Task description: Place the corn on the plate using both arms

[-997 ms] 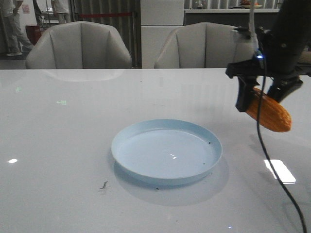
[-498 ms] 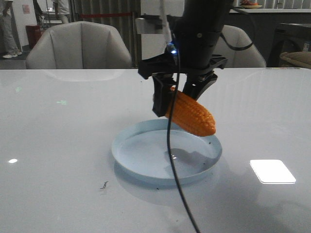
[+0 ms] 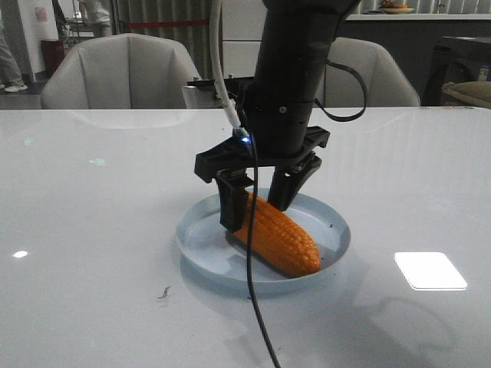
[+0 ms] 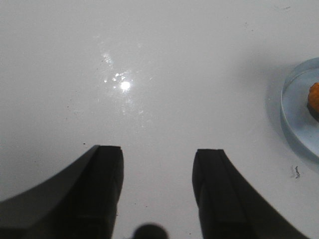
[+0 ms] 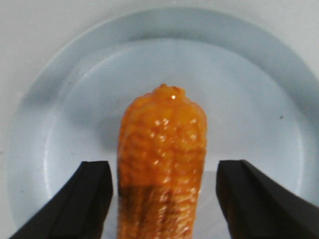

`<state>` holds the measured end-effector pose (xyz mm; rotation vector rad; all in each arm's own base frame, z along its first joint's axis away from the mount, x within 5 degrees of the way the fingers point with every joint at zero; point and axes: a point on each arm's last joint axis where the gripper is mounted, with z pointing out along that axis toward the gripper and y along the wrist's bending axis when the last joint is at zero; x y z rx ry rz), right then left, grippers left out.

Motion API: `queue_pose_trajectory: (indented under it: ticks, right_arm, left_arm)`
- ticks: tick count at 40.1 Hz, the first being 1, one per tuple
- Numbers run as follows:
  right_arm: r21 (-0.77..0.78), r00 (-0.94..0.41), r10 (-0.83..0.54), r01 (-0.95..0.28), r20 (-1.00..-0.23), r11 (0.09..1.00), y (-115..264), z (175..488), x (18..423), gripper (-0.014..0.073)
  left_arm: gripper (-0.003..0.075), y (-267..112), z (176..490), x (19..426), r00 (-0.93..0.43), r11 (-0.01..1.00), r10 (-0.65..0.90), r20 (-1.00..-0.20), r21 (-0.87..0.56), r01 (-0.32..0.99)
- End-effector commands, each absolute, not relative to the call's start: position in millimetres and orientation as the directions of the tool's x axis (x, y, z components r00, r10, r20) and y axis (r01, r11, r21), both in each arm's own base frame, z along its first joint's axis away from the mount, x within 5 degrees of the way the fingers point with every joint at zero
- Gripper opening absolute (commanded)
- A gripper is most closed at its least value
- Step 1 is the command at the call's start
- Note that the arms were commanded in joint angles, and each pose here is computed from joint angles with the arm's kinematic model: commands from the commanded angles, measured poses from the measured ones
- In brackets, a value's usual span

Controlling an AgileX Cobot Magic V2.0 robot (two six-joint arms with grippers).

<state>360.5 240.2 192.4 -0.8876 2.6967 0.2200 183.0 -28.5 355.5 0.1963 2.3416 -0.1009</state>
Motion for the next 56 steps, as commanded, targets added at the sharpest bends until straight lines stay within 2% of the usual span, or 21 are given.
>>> queue_pose_trajectory:
  ticks: [1, 5, 7, 10, 13, 18, 21, 26, 30, 33, 36, 43, 45, 50, 56]
  right_arm:
    - [-0.009, -0.697, -0.558, -0.622, -0.45, 0.783, 239.2, 229.6, 365.4, 0.0619]
    - [-0.009, -0.695, -0.555, -0.621, -0.457, 0.784, 239.4, 231.9, 365.8, 0.0614]
    - [-0.002, -0.705, -0.559, -0.62, -0.437, 0.784, 238.5, 233.5, 363.6, 0.0614]
    - [0.001, -0.71, -0.563, -0.621, -0.423, 0.783, 237.2, 242.3, 362.0, 0.0614]
    - [0.002, -0.707, -0.549, -0.614, -0.446, 0.789, 234.6, 260.4, 361.3, 0.0614]
    - [0.016, -0.694, -0.469, -0.569, -0.547, 0.822, 221.9, 310.4, 356.8, 0.0614]
    - [0.036, -0.664, -0.372, -0.516, -0.649, 0.856, 197.6, 360.9, 343.5, 0.0614]
    - [0.057, -0.621, -0.257, -0.439, -0.74, 0.897, 152.3, 419.2, 315.0, 0.0614]
    - [0.057, -0.579, -0.187, -0.377, -0.794, 0.924, 112.6, 451.1, 282.8, 0.0614]
    - [0.068, -0.55, -0.129, -0.323, -0.825, 0.944, 84.3, 460.8, 253.8, 0.0614]
    - [0.082, -0.521, -0.068, -0.26, -0.851, 0.962, 58.2, 458.9, 221.7, 0.0614]
    - [0.101, -0.412, 0.055, -0.093, -0.909, 0.991, 15.0, 427.8, 142.2, 0.0614]
    - [0.102, -0.364, 0.072, -0.063, -0.928, 0.993, 9.6, 421.4, 117.6, 0.0614]
    - [0.105, -0.367, 0.089, -0.025, -0.926, 0.994, 5.9, 394.2, 71.1, 0.0614]
    - [0.124, -0.415, 0.102, -0.026, -0.904, 0.992, 7.7, 374.9, 45.4, 0.0614]
  left_arm:
    - [0.0383, -29.1, 371.5, 183.1, -0.615, 0.986, 0.078, -0.785, -0.031, 0.165]
    - [0.0383, -29.1, 371.5, 183.1, -0.615, 0.986, 0.078, -0.785, -0.031, 0.165]
    - [0.0383, -29.1, 371.5, 183.1, -0.615, 0.986, 0.078, -0.785, -0.031, 0.165]
    - [0.0383, -29.1, 371.5, 183.1, -0.615, 0.986, 0.078, -0.785, -0.031, 0.165]
    - [0.0383, -29.1, 371.5, 183.1, -0.615, 0.986, 0.078, -0.785, -0.031, 0.165]
    - [0.0383, -29.1, 371.5, 183.1, -0.615, 0.986, 0.078, -0.785, -0.031, 0.165]
    - [0.0383, -29.1, 371.5, 183.1, -0.615, 0.986, 0.078, -0.785, -0.031, 0.165]
    - [0.0383, -29.1, 371.5, 183.1, -0.615, 0.986, 0.078, -0.785, -0.031, 0.165]
    - [0.0383, -29.1, 371.5, 183.1, -0.615, 0.986, 0.078, -0.785, -0.031, 0.165]
    - [0.0383, -29.1, 371.5, 183.1, -0.615, 0.986, 0.078, -0.785, -0.031, 0.165]
    - [0.0383, -29.1, 371.5, 183.1, -0.615, 0.986, 0.078, -0.785, -0.031, 0.165]
    - [0.0383, -29.1, 371.5, 183.1, -0.615, 0.986, 0.078, -0.785, -0.031, 0.165]
    - [0.0383, -29.1, 371.5, 183.1, -0.615, 0.986, 0.078, -0.785, -0.031, 0.165]
    - [0.0383, -29.1, 371.5, 183.1, -0.615, 0.986, 0.078, -0.785, -0.031, 0.165]
    - [0.0383, -29.1, 371.5, 183.1, -0.615, 0.986, 0.078, -0.785, -0.031, 0.165]
